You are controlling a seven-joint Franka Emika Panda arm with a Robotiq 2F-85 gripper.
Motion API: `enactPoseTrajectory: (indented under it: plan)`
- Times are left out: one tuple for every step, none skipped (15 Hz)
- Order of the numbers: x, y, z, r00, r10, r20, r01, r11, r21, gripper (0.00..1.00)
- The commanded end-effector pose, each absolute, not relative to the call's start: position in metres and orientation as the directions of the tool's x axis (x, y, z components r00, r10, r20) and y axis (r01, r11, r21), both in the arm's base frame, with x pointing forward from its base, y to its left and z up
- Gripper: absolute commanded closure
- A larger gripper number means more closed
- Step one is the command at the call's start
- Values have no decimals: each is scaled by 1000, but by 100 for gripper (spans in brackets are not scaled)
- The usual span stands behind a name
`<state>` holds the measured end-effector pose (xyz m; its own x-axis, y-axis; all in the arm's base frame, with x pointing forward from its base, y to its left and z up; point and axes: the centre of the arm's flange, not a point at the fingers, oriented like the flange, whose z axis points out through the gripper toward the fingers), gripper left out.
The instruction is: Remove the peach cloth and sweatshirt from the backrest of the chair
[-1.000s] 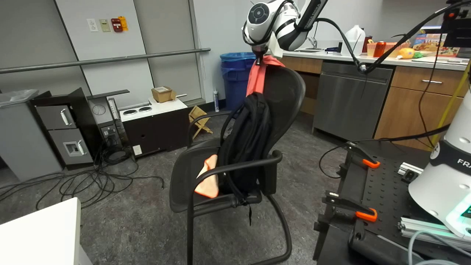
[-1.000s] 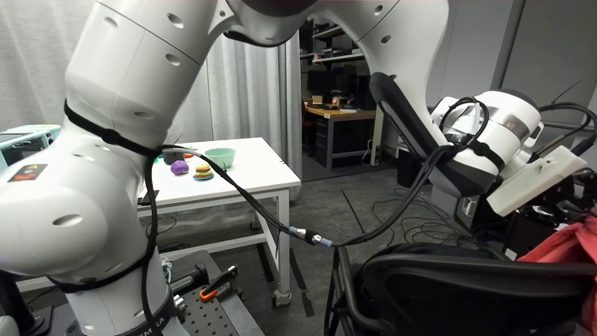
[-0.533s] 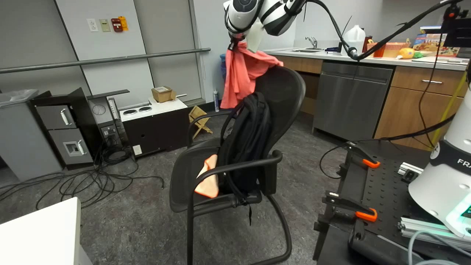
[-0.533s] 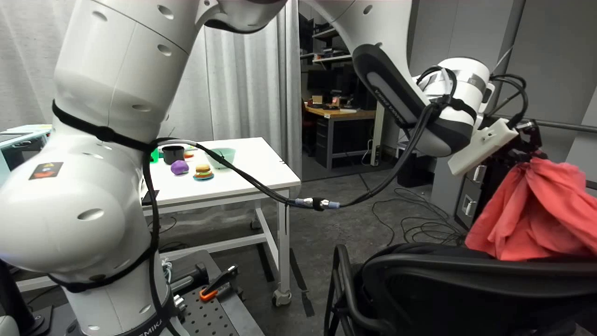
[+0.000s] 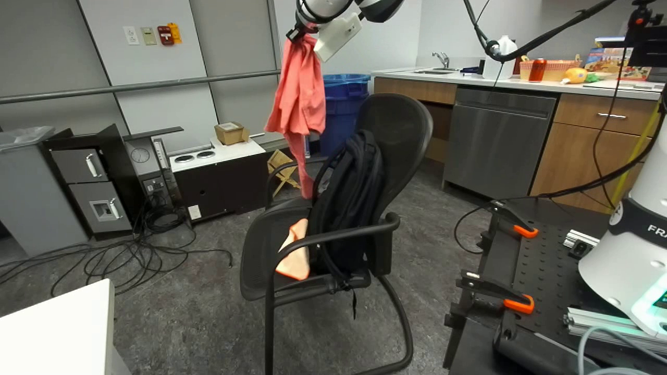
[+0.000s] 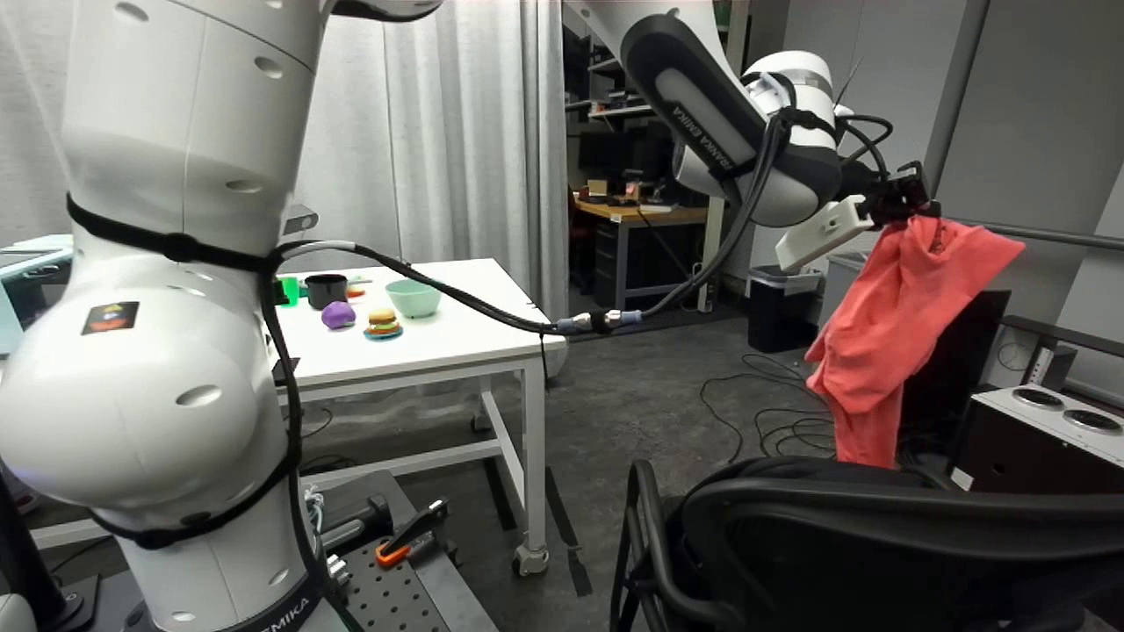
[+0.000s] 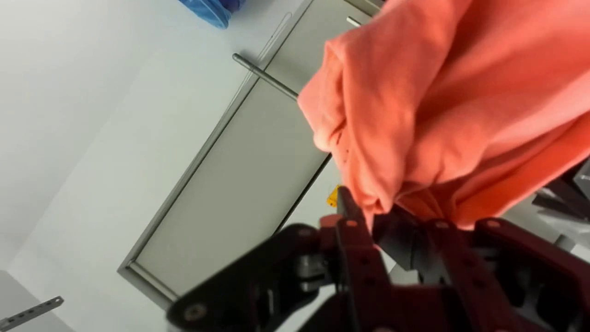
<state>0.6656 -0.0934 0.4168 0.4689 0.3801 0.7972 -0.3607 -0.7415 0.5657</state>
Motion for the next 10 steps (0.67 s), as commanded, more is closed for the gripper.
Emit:
enactPoseTrajectory:
  plan:
    - [650, -81, 416, 312, 314, 897, -443, -787, 429, 97]
    - [650, -79, 413, 268, 297, 916, -454, -800, 392, 64]
    - [652, -77, 408, 221, 286, 932, -459, -813, 358, 62]
    - [652, -76, 405, 173, 280, 944, -466, -822, 329, 56]
    - [653, -76, 402, 125, 274, 954, -472, -829, 300, 49]
    - [655, -76, 399, 84, 270, 959, -477, -834, 276, 41]
    - [655, -78, 396, 58, 271, 961, -481, -836, 264, 34]
    - [655, -81, 391, 34, 268, 963, -485, -838, 251, 25]
    - [653, -87, 385, 21, 265, 964, -488, -839, 241, 18]
    - [651, -91, 380, 14, 258, 966, -495, -838, 231, 10]
